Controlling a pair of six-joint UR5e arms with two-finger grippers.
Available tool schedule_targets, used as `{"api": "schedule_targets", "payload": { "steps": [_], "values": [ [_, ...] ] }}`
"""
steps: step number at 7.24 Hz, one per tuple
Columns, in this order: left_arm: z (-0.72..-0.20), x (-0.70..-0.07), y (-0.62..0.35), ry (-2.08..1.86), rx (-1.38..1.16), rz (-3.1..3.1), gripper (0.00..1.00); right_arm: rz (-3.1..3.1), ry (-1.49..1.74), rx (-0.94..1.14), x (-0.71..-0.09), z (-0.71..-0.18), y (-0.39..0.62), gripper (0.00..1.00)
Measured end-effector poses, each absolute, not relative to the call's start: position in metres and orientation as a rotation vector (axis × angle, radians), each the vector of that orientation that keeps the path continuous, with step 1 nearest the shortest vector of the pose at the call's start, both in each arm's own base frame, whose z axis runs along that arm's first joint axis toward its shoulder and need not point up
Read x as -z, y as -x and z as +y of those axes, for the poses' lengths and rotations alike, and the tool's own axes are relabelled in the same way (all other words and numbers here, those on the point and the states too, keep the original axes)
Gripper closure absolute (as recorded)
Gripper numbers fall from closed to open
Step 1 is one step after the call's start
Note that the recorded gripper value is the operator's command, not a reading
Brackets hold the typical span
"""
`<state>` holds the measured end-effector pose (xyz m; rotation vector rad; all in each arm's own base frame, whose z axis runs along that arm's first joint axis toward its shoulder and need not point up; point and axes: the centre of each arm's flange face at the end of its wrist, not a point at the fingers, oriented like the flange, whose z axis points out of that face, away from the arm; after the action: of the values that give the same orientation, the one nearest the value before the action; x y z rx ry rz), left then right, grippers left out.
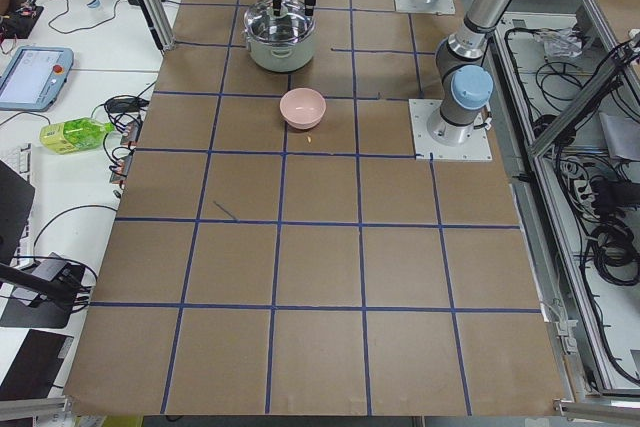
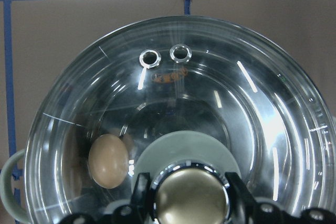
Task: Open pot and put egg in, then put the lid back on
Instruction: 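Lower the glass lid onto the pot rim with the right gripper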
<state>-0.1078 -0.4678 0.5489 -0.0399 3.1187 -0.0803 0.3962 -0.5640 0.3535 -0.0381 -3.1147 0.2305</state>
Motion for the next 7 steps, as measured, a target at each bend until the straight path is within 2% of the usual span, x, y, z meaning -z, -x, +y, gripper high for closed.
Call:
{"api": "schedule_targets", "payload": {
  "steps": [7],
  "values": [
    [-0.468, -0.551, 0.098, 0.059, 0.045, 3.124, 0.00, -3.115, 0.045, -0.234, -0.351, -0.563, -0.398, 0.98]
  ]
}}
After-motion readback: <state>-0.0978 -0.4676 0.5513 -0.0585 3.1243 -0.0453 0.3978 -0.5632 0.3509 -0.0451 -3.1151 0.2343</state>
